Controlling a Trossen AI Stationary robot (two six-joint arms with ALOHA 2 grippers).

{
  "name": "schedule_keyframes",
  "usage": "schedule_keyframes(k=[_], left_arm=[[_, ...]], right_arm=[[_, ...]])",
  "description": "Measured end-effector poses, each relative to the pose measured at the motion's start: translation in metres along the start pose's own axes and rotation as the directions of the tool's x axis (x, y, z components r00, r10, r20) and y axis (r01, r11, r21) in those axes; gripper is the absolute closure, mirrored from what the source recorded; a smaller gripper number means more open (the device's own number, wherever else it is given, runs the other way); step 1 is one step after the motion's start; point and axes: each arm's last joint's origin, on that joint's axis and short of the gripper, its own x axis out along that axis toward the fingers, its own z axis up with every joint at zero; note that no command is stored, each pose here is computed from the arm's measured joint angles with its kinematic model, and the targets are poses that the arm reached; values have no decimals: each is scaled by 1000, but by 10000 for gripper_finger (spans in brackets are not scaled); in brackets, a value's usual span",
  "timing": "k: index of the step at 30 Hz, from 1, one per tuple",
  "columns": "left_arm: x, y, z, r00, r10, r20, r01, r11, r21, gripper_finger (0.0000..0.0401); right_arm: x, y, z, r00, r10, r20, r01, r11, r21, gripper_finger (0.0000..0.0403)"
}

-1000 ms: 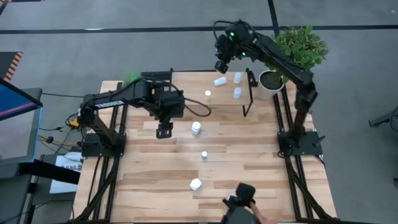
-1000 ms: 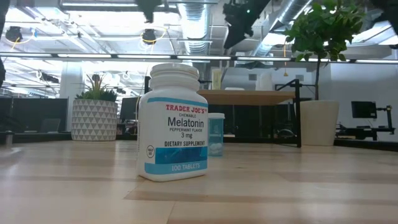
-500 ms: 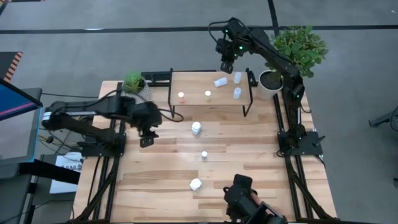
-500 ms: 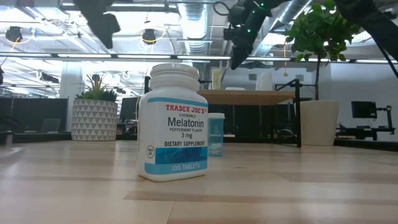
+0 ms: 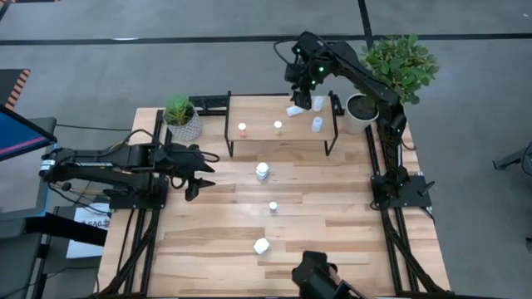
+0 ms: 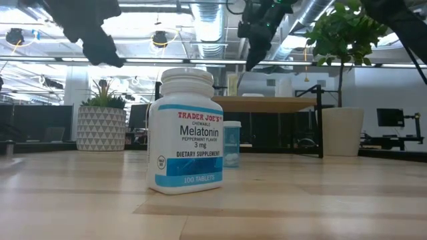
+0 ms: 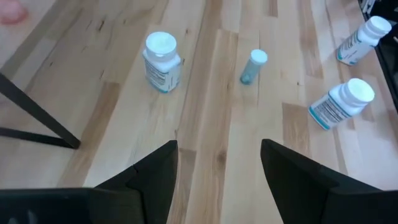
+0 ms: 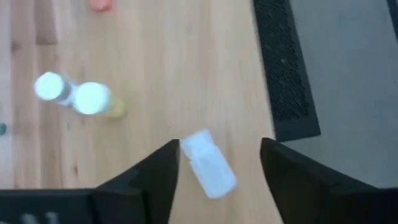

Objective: Pick and place medicine bottles onto shelf by color
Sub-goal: Put the white pill bottle on the shelf

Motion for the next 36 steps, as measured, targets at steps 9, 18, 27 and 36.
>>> schedule_keyframes(k=[9,18,27,36], left_arm=[[3,-4,-4,999,-30,18,29,999,29,186],[4,-12,-4,999,-37,26,35,997,74,186],[12,-21,0,997,-47,59,40,992,120,186],[21,-24,-1,999,-47,28,43,992,118,186]], right_arm=[[13,17,4,996,31,-80,-42,989,-141,87],[36,13,6,991,4,-133,-28,983,-183,95],[65,12,3,978,37,-206,-79,977,-198,97],[78,15,3,967,52,-250,-110,969,-222,97]])
